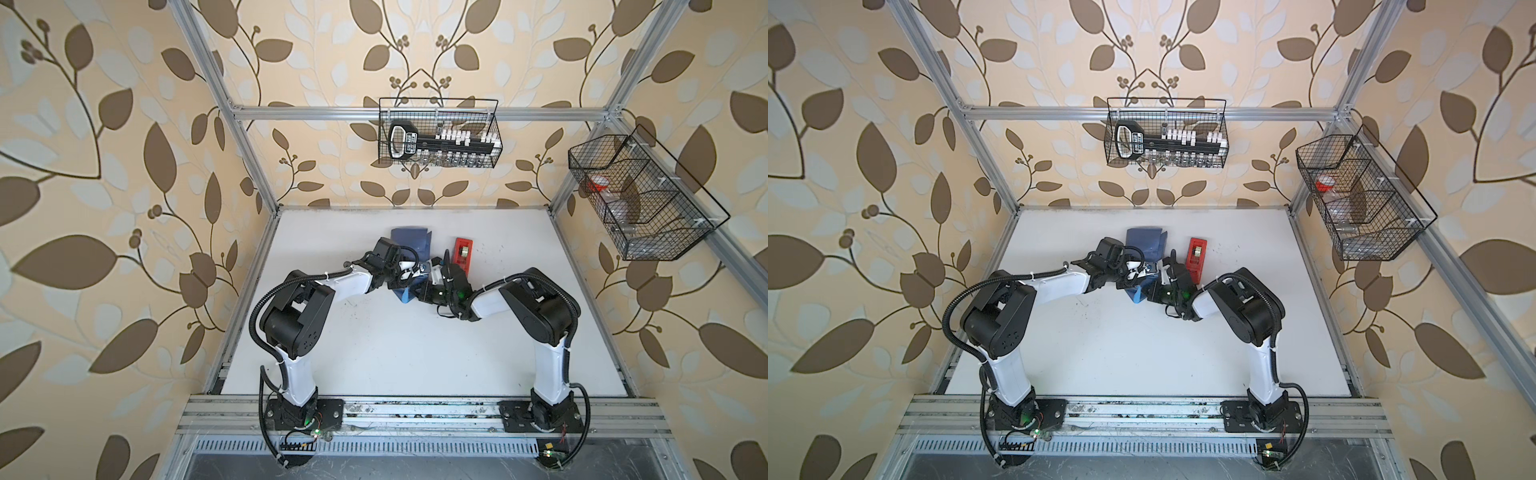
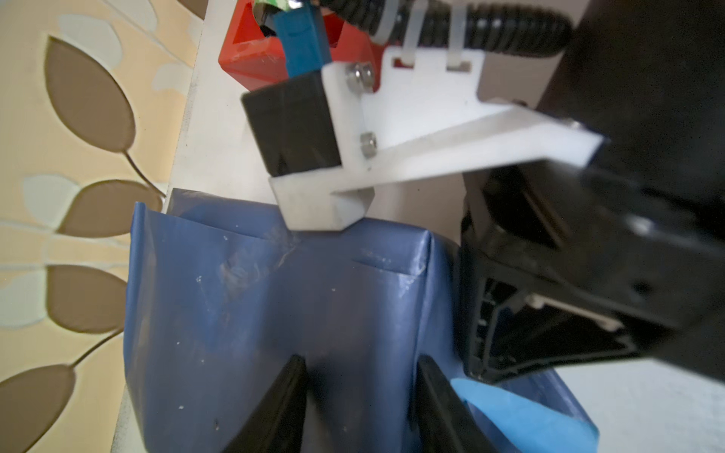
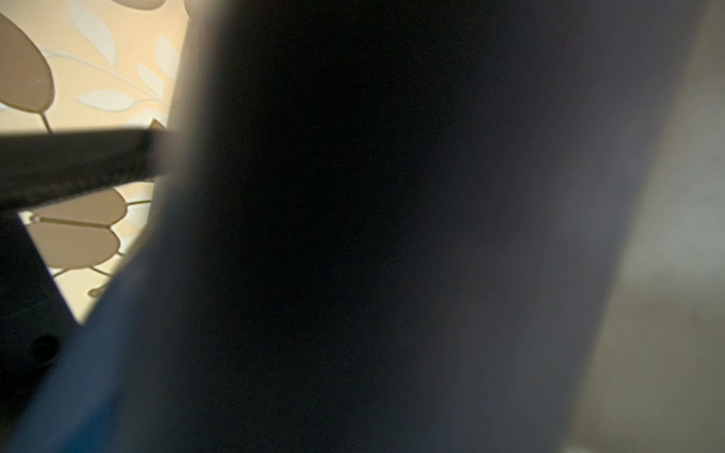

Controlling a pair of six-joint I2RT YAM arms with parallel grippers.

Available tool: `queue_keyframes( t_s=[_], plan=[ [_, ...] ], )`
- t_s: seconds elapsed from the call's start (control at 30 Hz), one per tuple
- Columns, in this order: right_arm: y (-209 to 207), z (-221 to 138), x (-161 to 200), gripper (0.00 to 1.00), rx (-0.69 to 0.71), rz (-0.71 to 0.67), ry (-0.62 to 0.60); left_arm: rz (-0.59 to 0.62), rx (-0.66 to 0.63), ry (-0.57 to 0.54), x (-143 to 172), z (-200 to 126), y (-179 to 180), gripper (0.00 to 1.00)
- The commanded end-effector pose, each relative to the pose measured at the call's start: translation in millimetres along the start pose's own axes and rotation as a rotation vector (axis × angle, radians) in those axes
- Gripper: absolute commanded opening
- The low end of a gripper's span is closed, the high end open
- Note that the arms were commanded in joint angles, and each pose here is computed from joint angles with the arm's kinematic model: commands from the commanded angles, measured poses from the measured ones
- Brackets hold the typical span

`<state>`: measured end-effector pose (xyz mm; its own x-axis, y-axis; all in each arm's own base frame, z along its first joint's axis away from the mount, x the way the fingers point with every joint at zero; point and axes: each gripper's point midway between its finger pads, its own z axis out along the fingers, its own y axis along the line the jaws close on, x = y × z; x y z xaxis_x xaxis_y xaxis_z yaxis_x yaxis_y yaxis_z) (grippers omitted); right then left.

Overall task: Wrap a gift box in wrapping paper
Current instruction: Fold the wrapping paper for the gift box.

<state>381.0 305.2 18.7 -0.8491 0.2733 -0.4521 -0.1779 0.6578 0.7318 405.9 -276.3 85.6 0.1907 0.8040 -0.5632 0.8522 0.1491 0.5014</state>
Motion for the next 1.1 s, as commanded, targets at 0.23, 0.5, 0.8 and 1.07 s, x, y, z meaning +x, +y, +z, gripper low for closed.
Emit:
queue_keyframes(
  t_s=[0.23, 0.5, 0.8, 1.07],
  plan=[
    [-17, 10, 70, 0.04, 0.087, 0.057, 0.174, -0.038, 0.078, 0.082, 25, 6, -25, 0.44],
    [-15, -5, 83, 0.02, 0.085, 0.069, 0.208, -0.037, 0.075, 0.088, 26, 7, -23, 0.45],
    [-15, -13, 93, 0.00, 0.104, 0.081, 0.223, -0.049, 0.069, 0.089, 24, 7, -19, 0.46],
    [27, -54, 35, 0.02, -0.028, -0.027, 0.050, -0.064, 0.080, 0.078, 13, -1, -12, 0.54]
  ],
)
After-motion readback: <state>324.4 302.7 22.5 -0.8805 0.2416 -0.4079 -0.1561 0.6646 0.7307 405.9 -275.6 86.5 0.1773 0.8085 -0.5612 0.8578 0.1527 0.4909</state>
